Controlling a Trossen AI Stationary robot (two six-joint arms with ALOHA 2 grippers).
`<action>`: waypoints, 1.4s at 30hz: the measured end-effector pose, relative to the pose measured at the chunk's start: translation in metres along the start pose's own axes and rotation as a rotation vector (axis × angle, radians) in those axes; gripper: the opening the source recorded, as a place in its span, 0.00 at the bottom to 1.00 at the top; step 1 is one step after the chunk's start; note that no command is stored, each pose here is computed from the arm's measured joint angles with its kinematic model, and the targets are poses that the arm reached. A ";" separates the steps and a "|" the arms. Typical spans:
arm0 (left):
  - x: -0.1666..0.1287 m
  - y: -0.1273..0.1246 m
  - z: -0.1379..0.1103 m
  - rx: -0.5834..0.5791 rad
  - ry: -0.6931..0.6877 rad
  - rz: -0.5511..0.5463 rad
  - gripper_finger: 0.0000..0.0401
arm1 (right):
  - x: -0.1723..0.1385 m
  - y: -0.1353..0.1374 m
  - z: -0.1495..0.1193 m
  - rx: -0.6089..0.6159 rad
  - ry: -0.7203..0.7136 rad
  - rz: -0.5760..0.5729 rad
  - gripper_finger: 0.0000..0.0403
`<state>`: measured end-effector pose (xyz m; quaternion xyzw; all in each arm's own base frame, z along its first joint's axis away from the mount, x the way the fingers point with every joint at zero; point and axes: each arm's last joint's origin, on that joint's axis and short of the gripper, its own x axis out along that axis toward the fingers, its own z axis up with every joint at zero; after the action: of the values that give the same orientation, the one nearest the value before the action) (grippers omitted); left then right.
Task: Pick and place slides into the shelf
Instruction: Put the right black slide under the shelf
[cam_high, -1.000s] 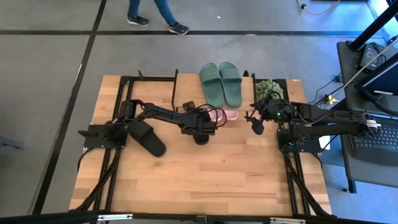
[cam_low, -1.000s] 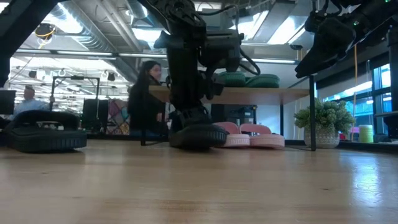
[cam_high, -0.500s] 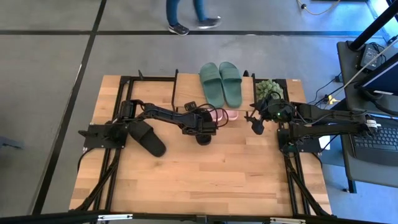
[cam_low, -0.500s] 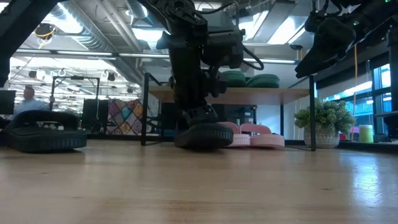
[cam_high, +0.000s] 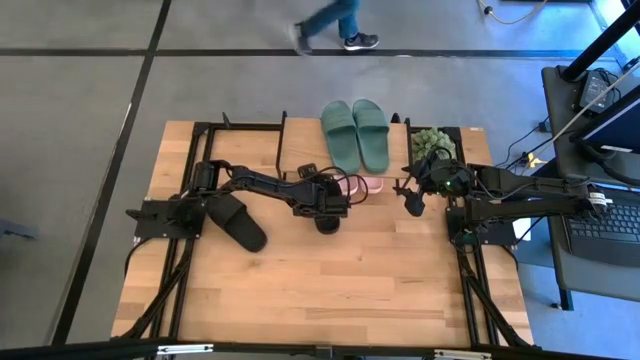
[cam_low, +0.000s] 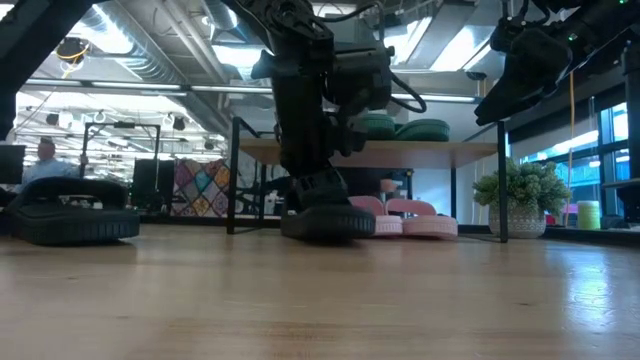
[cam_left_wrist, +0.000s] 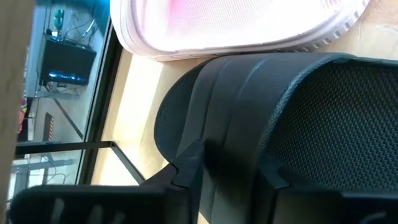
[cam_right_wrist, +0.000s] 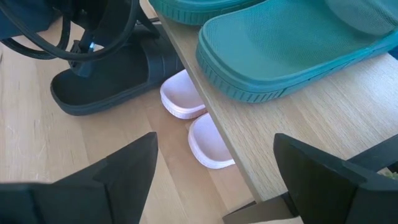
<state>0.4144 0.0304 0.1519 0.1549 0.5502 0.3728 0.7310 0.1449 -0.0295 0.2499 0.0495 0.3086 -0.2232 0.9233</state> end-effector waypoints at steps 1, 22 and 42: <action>0.000 0.000 0.000 0.000 0.000 -0.001 0.22 | 0.000 0.000 0.000 0.000 0.000 0.000 0.79; -0.011 -0.009 -0.002 0.006 0.001 -0.109 0.50 | 0.000 0.000 0.000 0.000 0.000 0.000 0.79; -0.084 -0.021 -0.009 -0.030 -0.165 -0.133 0.50 | 0.000 0.000 0.000 0.004 0.000 0.000 0.79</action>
<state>0.4047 -0.0456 0.1933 0.1373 0.4917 0.3177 0.7990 0.1449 -0.0295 0.2499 0.0514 0.3080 -0.2238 0.9232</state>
